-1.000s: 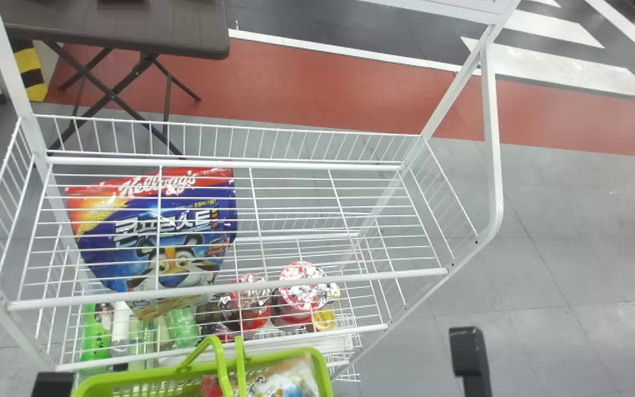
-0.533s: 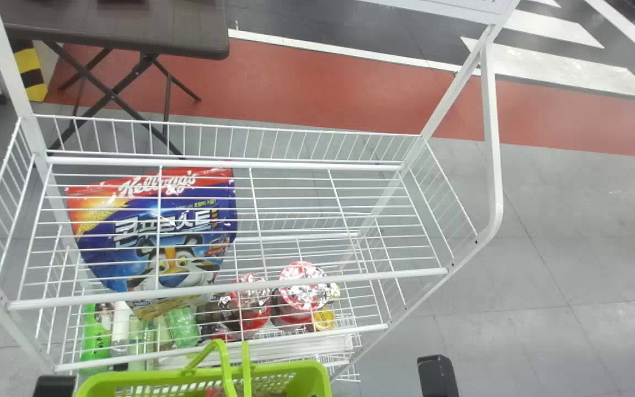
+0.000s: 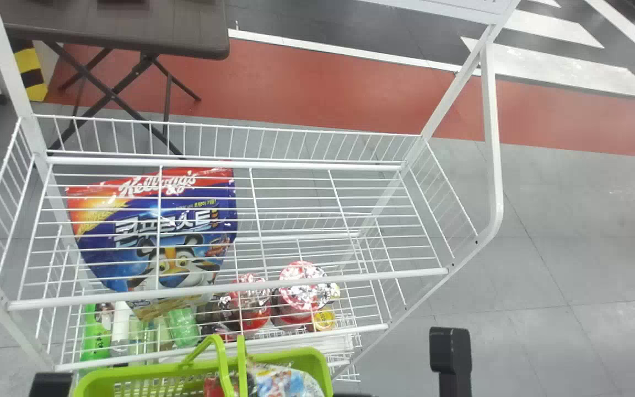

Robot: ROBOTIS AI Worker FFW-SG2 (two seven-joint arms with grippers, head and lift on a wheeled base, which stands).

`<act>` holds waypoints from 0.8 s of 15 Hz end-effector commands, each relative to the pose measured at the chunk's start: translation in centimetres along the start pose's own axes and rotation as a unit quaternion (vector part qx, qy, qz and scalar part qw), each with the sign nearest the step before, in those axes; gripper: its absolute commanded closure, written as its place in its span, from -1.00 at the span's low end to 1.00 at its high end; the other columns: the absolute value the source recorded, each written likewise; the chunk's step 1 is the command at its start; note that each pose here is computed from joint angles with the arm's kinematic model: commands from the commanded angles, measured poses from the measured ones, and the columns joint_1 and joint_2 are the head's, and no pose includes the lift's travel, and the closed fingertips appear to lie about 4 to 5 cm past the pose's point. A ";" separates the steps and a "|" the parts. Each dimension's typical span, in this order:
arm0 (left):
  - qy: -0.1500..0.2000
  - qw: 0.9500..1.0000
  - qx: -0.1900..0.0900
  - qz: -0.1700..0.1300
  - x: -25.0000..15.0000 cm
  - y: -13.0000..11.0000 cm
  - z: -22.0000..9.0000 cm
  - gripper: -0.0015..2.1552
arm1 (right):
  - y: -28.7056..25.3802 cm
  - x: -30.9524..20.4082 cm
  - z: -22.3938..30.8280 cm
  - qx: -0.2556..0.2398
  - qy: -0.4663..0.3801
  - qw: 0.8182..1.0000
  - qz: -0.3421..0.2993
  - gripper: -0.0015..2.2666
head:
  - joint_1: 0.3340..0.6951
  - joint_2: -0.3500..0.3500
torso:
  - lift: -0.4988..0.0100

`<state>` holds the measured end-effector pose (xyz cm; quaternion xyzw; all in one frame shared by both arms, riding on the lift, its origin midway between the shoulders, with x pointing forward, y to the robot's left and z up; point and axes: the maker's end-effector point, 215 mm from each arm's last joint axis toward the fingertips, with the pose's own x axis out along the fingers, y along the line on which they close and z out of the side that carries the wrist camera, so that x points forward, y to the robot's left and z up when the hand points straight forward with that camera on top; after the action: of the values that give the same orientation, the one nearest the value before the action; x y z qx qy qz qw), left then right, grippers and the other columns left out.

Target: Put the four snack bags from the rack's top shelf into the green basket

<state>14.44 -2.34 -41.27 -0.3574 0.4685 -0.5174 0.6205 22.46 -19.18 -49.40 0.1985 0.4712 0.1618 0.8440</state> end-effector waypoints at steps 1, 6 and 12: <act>-0.001 1.000 -0.001 0.000 0.0 0.0 0.0 0.93 | -0.1 0.2 2.7 -0.033 -0.048 0.998 -0.013 -0.95 | 1.00 -1.00 | 0.96; -0.002 1.000 0.000 0.000 0.0 0.0 0.1 0.93 | 1.1 -0.3 6.5 -0.064 -0.110 0.992 -0.012 -0.94 | 1.00 -1.00 | 0.96; 0.003 1.000 0.001 -0.002 0.5 -0.2 -0.1 0.93 | 7.0 -5.8 19.4 -0.209 -0.382 0.898 -0.059 -0.94 | 1.00 -1.00 | 0.96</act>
<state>14.37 -2.79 -41.18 -0.3567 0.4681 -0.5192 0.6196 35.00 -20.03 -35.30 0.0448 0.1357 0.1176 0.9827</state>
